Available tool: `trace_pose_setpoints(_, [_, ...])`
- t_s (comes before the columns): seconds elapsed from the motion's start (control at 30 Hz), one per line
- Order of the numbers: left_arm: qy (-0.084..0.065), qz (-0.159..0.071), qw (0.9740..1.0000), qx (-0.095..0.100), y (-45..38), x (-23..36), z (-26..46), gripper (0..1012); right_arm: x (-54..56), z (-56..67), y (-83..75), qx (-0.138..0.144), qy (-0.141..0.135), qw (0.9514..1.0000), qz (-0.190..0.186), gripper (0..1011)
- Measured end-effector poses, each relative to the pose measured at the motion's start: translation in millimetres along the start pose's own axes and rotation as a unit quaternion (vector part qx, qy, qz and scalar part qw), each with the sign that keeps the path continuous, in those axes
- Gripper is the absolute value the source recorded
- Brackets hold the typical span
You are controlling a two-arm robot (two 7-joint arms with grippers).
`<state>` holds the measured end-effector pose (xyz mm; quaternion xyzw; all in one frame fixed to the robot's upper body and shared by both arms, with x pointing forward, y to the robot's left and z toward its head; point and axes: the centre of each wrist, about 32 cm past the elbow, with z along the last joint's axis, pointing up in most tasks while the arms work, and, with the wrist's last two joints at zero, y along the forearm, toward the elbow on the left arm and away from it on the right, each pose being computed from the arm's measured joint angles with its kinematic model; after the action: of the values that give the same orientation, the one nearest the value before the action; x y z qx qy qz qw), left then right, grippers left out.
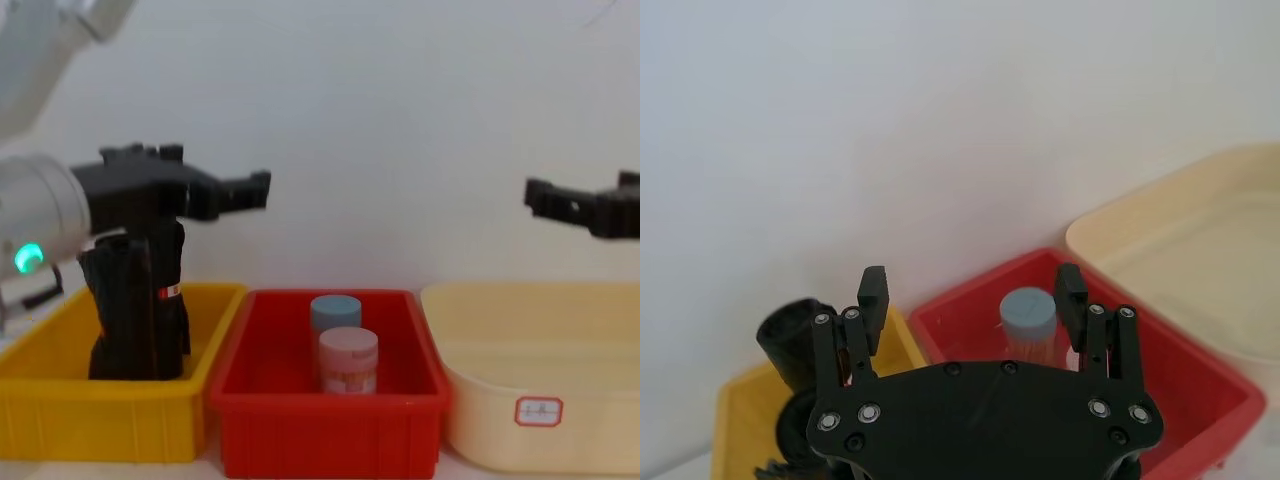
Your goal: Pick up the garbage bag with the one hand and transfer it to the other hand.
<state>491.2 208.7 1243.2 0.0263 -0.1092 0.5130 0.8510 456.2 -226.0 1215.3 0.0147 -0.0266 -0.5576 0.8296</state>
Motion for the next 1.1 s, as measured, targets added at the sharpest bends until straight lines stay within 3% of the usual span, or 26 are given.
trace_pose_setpoints(0.03, [0.004, -0.003, 1.0, -0.001, 2.2, 4.2, 7.2, 1002, -1.0, 2.9, 1.4, 0.0, 0.001, 1.0, 0.001, 1000])
trace_pose_setpoints(0.1, [0.008, -0.005, 1.0, -0.001, 5.8, 10.0, 14.1, 1001, -5.0, 13.1, 6.3, 0.002, 0.005, 1.0, 0.007, 1000])
trace_pose_setpoints(0.13, [0.013, -0.011, 0.9998, -0.002, 9.7, 14.3, 21.7, 1001, -6.4, 16.5, 7.8, 0.001, 0.006, 0.9999, 0.008, 1000])
trace_pose_setpoints(0.23, [0.018, -0.014, 0.9997, -0.003, 17.1, 23.1, 31.1, 1002, -12.1, 29.0, 13.4, 0.002, 0.01, 0.9999, 0.012, 999])
trace_pose_setpoints(0.27, [0.024, -0.017, 0.9996, -0.001, 22.2, 28.5, 35.9, 1002, -13.4, 31.7, 14.6, 0.001, 0.011, 0.9999, 0.013, 1000])
trace_pose_setpoints(0.3, [0.024, -0.017, 0.9996, -0.002, 24.8, 31.1, 37.9, 1002, -16.0, 36.9, 16.9, 0.001, 0.012, 0.9998, 0.013, 1000])
trace_pose_setpoints(0.33, [0.029, -0.017, 0.9994, 0.0, 31.3, 37.4, 42.0, 1002, -17.4, 39.0, 18.0, 0.0, 0.013, 0.9998, 0.014, 1000])
trace_pose_setpoints(0.5, [0.04, -0.013, 0.9991, 0.01, 49.9, 54.1, 48.0, 1001, -25.3, 51.0, 25.8, -0.004, 0.017, 0.9997, 0.017, 1000])
trace_pose_setpoints(0.67, [0.053, -0.001, 0.9981, 0.03, 70.0, 71.3, 43.3, 1002, -34.7, 55.8, 37.6, -0.018, 0.017, 0.9994, 0.025, 1000])
trace_pose_setpoints(0.73, [0.057, 0.003, 0.9978, 0.035, 74.8, 75.4, 40.6, 1002, -38.8, 55.5, 44.8, -0.025, 0.018, 0.9991, 0.029, 1000])
trace_pose_setpoints(0.87, [0.068, 0.017, 0.9959, 0.057, 86.9, 89.8, 26.8, 1001, -46.1, 52.3, 57.5, -0.04, 0.019, 0.9983, 0.037, 1000])
trace_pose_setpoints(1.1, [0.078, 0.03, 0.9936, 0.075, 93.9, 108.1, 7.8, 1002, -57.1, 44.0, 79.7, -0.068, 0.02, 0.9962, 0.049, 1000])
